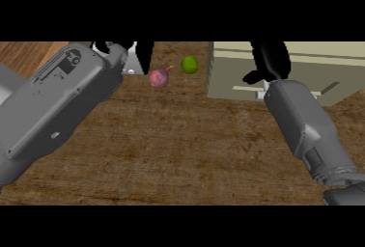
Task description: Pick up the can, place it into the drawer and close the drawer
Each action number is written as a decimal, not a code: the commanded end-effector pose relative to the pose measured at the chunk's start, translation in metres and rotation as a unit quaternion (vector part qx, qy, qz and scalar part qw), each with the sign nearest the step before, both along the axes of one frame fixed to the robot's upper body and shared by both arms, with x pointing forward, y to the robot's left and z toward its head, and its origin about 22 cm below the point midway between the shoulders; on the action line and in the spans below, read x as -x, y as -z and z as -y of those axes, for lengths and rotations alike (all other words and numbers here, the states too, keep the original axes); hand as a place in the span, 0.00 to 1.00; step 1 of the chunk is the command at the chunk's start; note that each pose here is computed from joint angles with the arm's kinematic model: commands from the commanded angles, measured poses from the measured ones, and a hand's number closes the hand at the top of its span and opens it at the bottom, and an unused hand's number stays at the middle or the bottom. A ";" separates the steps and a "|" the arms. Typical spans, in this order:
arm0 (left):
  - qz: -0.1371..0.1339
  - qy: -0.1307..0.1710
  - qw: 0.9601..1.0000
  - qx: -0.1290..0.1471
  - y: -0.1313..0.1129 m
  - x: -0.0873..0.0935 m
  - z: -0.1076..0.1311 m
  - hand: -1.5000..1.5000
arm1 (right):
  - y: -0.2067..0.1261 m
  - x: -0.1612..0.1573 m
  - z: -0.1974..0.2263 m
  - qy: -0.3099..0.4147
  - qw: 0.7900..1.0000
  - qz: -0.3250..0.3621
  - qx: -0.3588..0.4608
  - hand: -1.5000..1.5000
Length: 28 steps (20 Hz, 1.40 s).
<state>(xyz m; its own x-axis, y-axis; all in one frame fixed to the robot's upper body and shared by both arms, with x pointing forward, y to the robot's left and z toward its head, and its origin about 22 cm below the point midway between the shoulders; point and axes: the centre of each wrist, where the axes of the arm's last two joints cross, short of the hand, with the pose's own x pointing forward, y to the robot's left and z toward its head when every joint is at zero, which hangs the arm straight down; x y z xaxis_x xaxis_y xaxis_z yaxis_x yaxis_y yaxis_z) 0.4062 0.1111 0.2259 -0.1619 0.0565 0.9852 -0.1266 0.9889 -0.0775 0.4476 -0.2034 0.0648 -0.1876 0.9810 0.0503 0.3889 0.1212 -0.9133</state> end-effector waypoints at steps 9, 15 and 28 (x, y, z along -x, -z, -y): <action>0.004 0.014 1.000 -0.001 0.005 0.015 0.001 0.00 | -0.054 -0.022 0.006 0.041 0.999 0.031 0.002 0.00; 0.008 0.027 1.000 0.001 -0.008 0.020 -0.008 0.00 | -0.063 -0.026 -0.008 -0.023 0.998 -0.021 -0.050 0.00; 0.000 0.020 1.000 0.001 0.003 0.024 -0.013 0.00 | -0.052 -0.025 -0.021 -0.085 0.933 -0.056 -0.346 0.00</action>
